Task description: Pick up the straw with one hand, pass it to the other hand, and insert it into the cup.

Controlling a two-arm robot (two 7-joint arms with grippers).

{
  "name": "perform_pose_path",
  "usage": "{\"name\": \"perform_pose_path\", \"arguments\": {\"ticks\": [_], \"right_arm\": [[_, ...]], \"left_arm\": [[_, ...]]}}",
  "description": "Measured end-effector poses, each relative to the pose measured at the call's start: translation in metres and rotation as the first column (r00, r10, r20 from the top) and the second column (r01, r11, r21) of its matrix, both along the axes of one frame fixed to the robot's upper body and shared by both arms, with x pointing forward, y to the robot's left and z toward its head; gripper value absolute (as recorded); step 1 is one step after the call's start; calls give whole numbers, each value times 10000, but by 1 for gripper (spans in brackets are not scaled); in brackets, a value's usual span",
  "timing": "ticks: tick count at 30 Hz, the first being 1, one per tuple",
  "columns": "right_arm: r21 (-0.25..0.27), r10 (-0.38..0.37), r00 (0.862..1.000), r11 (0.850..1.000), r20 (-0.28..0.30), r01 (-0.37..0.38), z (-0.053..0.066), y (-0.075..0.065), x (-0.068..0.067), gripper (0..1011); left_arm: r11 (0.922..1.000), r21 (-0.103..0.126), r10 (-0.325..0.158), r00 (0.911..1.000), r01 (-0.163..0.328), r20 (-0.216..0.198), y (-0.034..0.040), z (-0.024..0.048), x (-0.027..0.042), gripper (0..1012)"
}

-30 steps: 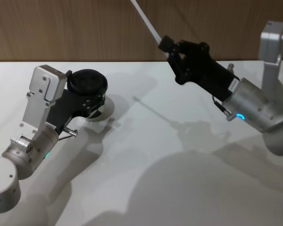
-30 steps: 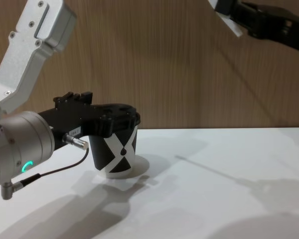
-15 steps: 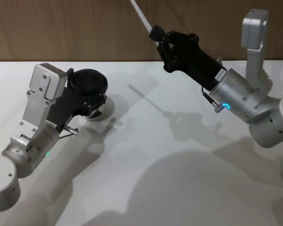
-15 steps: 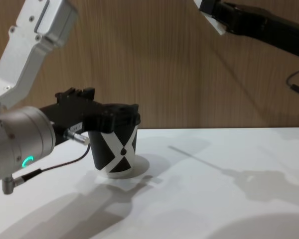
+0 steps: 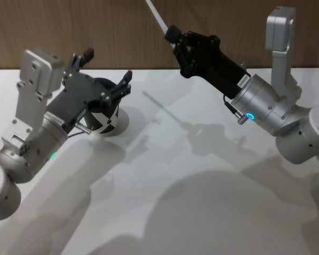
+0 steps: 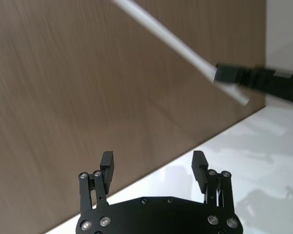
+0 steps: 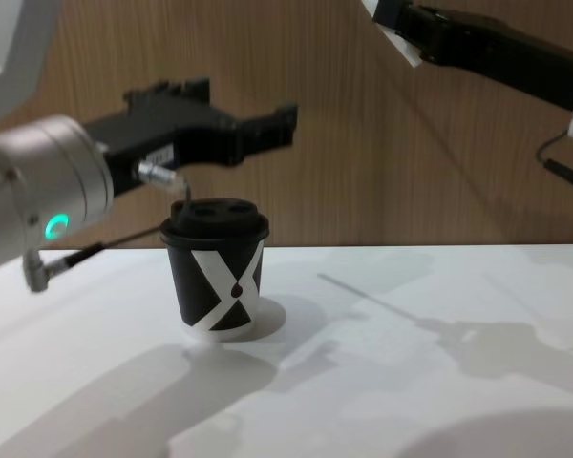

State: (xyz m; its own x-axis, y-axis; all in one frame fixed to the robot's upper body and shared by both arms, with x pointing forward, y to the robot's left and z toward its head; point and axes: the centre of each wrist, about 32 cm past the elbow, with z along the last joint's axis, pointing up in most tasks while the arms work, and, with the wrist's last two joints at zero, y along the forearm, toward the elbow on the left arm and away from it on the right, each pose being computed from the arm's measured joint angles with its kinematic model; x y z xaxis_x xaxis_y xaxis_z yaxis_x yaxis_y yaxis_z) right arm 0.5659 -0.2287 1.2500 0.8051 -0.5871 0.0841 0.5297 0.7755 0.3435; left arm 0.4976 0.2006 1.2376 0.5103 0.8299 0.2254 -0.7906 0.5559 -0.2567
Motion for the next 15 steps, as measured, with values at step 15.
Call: {"name": "perform_pose_path", "arguments": {"ticks": [15], "right_arm": [[8,-48,10000,10000,-35,48,5,19,14,4]], "left_arm": [[9659,-1932,-1493,9803,1726,1291,-44,171,176,1003]]}}
